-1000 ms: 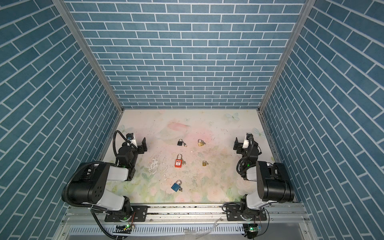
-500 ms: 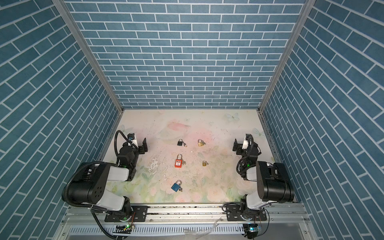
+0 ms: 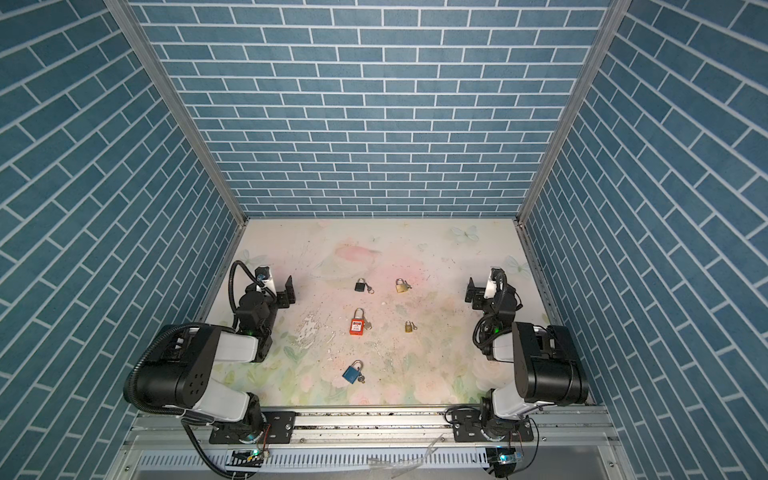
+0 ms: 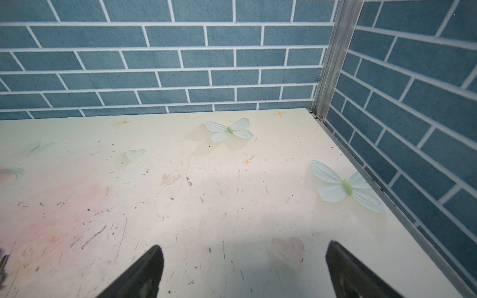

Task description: Lock with the key

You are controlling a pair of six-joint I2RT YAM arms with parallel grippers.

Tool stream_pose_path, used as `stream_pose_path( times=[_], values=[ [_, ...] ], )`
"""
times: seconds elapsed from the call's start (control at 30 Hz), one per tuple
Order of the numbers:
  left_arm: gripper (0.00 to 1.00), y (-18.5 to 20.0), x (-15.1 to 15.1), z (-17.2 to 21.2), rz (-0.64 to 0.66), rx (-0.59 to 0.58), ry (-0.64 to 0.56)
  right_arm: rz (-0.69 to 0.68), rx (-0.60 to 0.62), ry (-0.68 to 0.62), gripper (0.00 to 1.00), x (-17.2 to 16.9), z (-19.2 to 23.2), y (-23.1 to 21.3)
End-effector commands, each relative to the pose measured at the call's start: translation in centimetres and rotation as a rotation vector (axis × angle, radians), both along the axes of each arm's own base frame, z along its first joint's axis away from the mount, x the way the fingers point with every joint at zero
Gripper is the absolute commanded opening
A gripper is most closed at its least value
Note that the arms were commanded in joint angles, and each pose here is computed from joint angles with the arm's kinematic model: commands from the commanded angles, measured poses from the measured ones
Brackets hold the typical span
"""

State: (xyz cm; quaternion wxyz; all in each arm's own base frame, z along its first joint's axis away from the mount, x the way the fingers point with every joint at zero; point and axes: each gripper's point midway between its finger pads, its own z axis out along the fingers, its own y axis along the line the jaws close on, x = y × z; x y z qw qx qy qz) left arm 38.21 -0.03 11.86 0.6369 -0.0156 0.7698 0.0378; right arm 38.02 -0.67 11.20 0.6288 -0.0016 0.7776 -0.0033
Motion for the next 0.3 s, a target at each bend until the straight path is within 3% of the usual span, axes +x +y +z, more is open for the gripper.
stream_pose_path(
  times=[0.0,0.27],
  values=[
    [0.87,0.02,-0.05,0.34,0.000,0.010,-0.013,0.015,-0.012,-0.004,0.98,0.17,-0.03,0.14],
    [0.87,0.01,-0.04,0.31,-0.004,0.008,-0.013,0.016,-0.014,-0.014,0.98,-0.05,0.14,0.14]
  ],
)
